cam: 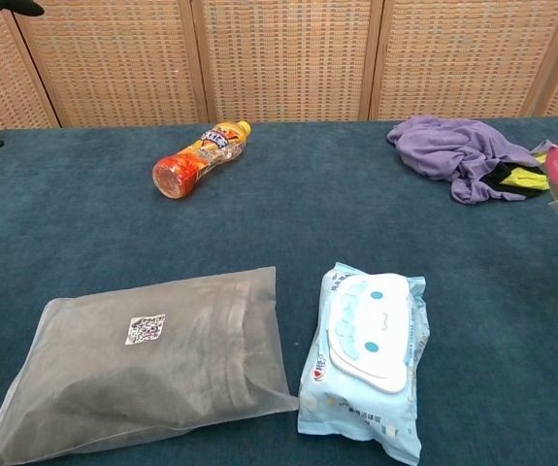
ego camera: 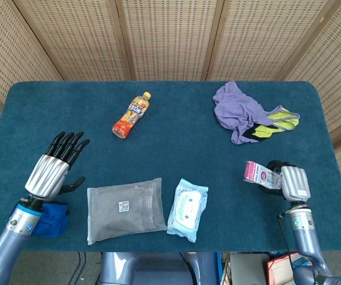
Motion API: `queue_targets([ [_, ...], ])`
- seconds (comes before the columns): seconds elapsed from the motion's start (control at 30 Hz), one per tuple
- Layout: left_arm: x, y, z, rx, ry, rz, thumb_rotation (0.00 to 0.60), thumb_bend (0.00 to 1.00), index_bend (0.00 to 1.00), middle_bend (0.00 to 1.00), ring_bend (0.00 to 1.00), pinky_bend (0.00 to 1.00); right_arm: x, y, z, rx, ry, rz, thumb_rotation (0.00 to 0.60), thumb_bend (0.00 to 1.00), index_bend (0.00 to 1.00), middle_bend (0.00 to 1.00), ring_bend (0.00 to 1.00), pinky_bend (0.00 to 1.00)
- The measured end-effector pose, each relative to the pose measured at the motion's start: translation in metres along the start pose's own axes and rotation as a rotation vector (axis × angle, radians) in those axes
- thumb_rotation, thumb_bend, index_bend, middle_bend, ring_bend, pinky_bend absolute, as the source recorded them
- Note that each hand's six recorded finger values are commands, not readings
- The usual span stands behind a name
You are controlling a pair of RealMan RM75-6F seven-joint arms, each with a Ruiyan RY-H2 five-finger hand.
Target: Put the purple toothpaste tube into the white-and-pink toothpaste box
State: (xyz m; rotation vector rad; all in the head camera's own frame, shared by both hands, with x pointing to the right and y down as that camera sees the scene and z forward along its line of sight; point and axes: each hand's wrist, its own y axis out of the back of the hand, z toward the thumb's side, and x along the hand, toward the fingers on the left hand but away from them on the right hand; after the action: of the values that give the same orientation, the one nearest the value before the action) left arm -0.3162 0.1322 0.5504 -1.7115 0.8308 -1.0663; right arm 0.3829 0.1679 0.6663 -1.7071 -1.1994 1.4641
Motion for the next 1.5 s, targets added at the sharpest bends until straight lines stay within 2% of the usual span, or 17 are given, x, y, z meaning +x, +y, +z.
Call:
queue_targets([
  [0.13, -0.003, -0.003, -0.001, -0.004, 0.001, -0.003, 0.6, 0.27, 0.05, 0.0, 0.0, 0.0, 0.004, -0.01, -0.004, 0.0, -0.012, 0.029, 0.6, 0.15, 0.6, 0.53, 0.45, 0.45],
  [0.23, -0.004, -0.005, -0.001, -0.008, 0.001, -0.005, 0.6, 0.27, 0.05, 0.0, 0.0, 0.0, 0.006, -0.018, -0.005, 0.005, -0.013, 0.051, 0.6, 0.15, 0.57, 0.45, 0.38, 0.35],
  [0.3, -0.005, -0.007, -0.002, -0.01, 0.001, -0.007, 0.6, 0.27, 0.05, 0.0, 0.0, 0.0, 0.006, -0.025, -0.003, -0.003, -0.008, 0.073, 0.6, 0.15, 0.47, 0.34, 0.27, 0.23],
  [0.33, -0.005, -0.008, -0.002, -0.011, 0.001, -0.009, 0.6, 0.27, 0.05, 0.0, 0.0, 0.0, 0.006, -0.028, -0.002, -0.009, -0.004, 0.083, 0.6, 0.15, 0.4, 0.26, 0.17, 0.14],
  [0.4, -0.006, -0.01, -0.002, -0.011, -0.001, -0.011, 0.6, 0.27, 0.05, 0.0, 0.0, 0.0, 0.007, -0.034, 0.002, -0.023, 0.007, 0.111, 0.6, 0.15, 0.28, 0.11, 0.04, 0.03],
  [0.47, -0.006, -0.01, -0.001, -0.012, -0.001, -0.012, 0.6, 0.27, 0.05, 0.0, 0.0, 0.0, 0.008, -0.039, 0.004, -0.032, 0.015, 0.14, 0.6, 0.14, 0.13, 0.01, 0.0, 0.0],
  [0.57, -0.005, -0.011, -0.002, -0.014, 0.002, -0.013, 0.6, 0.27, 0.05, 0.0, 0.0, 0.0, 0.009, -0.046, 0.009, -0.041, 0.032, 0.195, 0.6, 0.09, 0.02, 0.0, 0.0, 0.0],
  [0.77, -0.006, -0.012, -0.005, -0.024, 0.014, -0.018, 0.6, 0.27, 0.05, 0.0, 0.0, 0.0, 0.009, -0.043, 0.017, -0.031, 0.064, 0.221, 0.6, 0.02, 0.0, 0.0, 0.0, 0.0],
  [0.97, -0.013, -0.013, -0.01, -0.033, 0.04, -0.031, 0.6, 0.27, 0.05, 0.0, 0.0, 0.0, 0.009, -0.026, 0.018, -0.018, 0.076, 0.166, 0.6, 0.01, 0.0, 0.0, 0.0, 0.0],
  [1.17, -0.029, -0.014, -0.021, 0.001, 0.09, -0.039, 0.6, 0.27, 0.02, 0.0, 0.0, 0.0, 0.019, 0.006, 0.016, 0.086, 0.112, 0.038, 0.6, 0.01, 0.0, 0.0, 0.0, 0.0],
  [1.3, -0.05, -0.011, -0.031, 0.022, 0.143, -0.009, 0.6, 0.27, 0.01, 0.0, 0.0, 0.0, 0.037, 0.031, 0.008, 0.188, 0.115, -0.076, 0.6, 0.01, 0.0, 0.0, 0.0, 0.0],
  [1.5, -0.089, -0.019, -0.043, 0.042, 0.211, 0.005, 0.6, 0.27, 0.01, 0.0, 0.0, 0.0, 0.072, 0.047, -0.017, 0.278, 0.085, -0.142, 0.6, 0.02, 0.0, 0.0, 0.0, 0.0],
])
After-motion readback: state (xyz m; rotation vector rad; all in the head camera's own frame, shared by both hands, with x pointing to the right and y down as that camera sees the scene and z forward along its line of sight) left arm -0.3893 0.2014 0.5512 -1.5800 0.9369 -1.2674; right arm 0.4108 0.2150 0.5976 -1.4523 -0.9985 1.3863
